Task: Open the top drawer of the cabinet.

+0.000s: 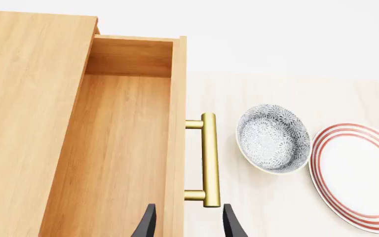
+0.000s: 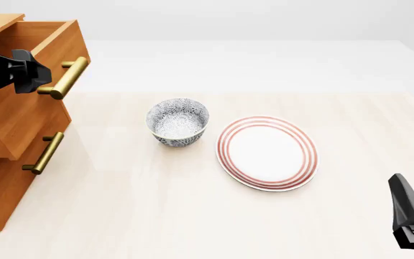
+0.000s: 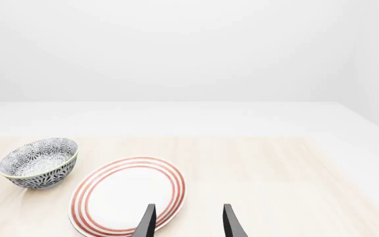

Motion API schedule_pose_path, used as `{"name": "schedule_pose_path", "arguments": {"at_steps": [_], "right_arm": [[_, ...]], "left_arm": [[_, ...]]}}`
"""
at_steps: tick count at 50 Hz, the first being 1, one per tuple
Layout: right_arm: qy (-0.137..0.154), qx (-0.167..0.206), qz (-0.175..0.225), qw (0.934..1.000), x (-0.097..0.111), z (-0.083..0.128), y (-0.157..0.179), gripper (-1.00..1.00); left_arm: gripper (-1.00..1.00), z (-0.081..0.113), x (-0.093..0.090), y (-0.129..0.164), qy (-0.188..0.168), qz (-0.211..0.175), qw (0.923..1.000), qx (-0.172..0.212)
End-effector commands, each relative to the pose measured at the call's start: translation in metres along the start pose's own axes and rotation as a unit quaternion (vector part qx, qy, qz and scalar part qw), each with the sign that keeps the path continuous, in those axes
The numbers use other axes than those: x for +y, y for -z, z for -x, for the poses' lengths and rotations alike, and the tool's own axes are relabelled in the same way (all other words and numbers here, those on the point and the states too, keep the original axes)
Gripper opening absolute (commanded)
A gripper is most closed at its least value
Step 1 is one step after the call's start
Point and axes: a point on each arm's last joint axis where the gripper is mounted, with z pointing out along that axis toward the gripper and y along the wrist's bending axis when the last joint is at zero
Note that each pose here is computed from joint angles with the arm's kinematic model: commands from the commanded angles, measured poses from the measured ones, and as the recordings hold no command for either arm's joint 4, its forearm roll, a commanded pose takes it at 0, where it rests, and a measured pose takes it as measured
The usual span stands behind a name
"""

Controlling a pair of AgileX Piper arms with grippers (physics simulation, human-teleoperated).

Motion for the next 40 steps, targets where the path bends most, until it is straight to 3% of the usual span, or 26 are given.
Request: {"name": "schedule_pose_path", "arguments": {"at_steps": [1,40], "right_arm": [[0.0,0.0,0.0,1.0,0.0,0.0,0.0,1.0],[0.0,0.0,0.0,1.0,0.0,0.0,0.0,1.0]], "left_arm": [[1.0,-0.003,-0.001,-0.007,0.001,-0.001,1.0,0.004],[1.0,-0.003,-0.027,-0.013,-0.027,-0.049,0.9983,0.015]]}}
